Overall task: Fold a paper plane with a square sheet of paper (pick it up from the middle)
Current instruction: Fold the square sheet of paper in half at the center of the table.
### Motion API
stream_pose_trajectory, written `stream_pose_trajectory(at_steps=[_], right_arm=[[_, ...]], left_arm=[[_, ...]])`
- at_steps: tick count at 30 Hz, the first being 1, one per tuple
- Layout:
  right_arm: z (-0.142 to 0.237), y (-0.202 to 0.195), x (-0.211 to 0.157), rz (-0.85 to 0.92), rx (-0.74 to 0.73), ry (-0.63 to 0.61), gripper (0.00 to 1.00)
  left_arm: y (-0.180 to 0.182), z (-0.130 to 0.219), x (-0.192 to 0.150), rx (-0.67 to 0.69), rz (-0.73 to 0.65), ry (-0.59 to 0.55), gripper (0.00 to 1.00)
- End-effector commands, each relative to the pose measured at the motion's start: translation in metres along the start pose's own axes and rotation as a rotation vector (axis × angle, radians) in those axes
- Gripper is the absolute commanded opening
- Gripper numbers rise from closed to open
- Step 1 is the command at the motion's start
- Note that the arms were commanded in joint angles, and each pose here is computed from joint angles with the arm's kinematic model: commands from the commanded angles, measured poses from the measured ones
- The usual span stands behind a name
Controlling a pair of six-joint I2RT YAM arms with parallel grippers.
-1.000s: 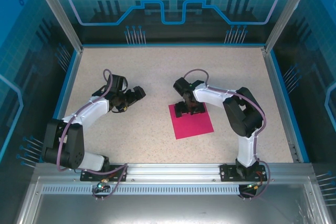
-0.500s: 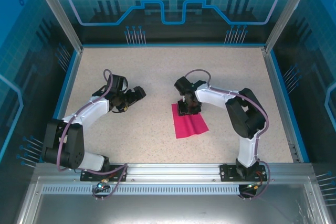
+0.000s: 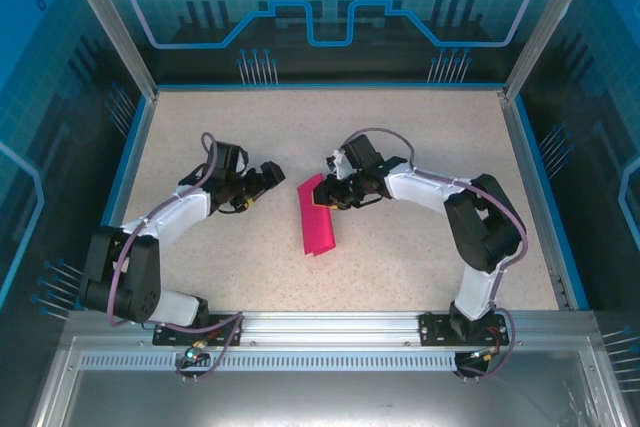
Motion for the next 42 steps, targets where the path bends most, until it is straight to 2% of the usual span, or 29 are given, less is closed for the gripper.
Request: stream_pose_trajectory(at_steps=[1, 6, 9, 13, 17, 21, 33, 35, 42], right_arm=[[-0.003, -0.037, -0.001, 0.007, -0.183, 0.025, 0.39], [0.006, -0.063, 0.002, 0.059, -0.378, 0.01, 0.58], [0.012, -0.068, 0.004, 0.069, -0.415, -0.008, 0.62], [0.013, -0.073, 0.003, 0.047, -0.435, -0.016, 0.61], [0.011, -0.086, 0.0, 0.0, -0.482, -0.018, 0.58], [0.009, -0.099, -0.005, -0.058, -0.522, -0.024, 0.56], [-0.003, -0.125, -0.022, -0.138, -0.605, 0.02, 0.56], [-0.005, -0.131, -0.025, -0.141, -0.64, 0.029, 0.57], [-0.022, -0.156, -0.042, -0.099, -0.781, 0.057, 0.59]], left_arm=[[-0.01, -0.005, -0.011, -0.069, 0.013, 0.049, 0.99], [-0.02, -0.01, -0.023, -0.104, -0.015, 0.086, 0.99], [-0.027, -0.013, -0.034, -0.123, -0.042, 0.122, 0.99], [-0.036, -0.021, -0.05, -0.149, -0.064, 0.172, 0.96], [-0.039, -0.03, -0.061, -0.181, -0.03, 0.216, 0.9], [-0.046, -0.042, -0.07, -0.202, -0.015, 0.279, 0.77], [-0.054, -0.063, -0.081, -0.21, -0.036, 0.322, 0.44], [-0.055, -0.064, -0.08, -0.214, -0.043, 0.322, 0.41], [-0.054, -0.067, -0.082, -0.211, -0.098, 0.339, 0.41]])
Point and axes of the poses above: each hand's point on the last joint's axis, 136 mm out from that joint toward the fingers, its own z axis back along the fingers, its own y axis along the line the jaws close on, x = y × z, the point moved 3 cm from there along z, back along the fingers, and after that the axes turned 1 degree about -z, right-handed, at the moved point
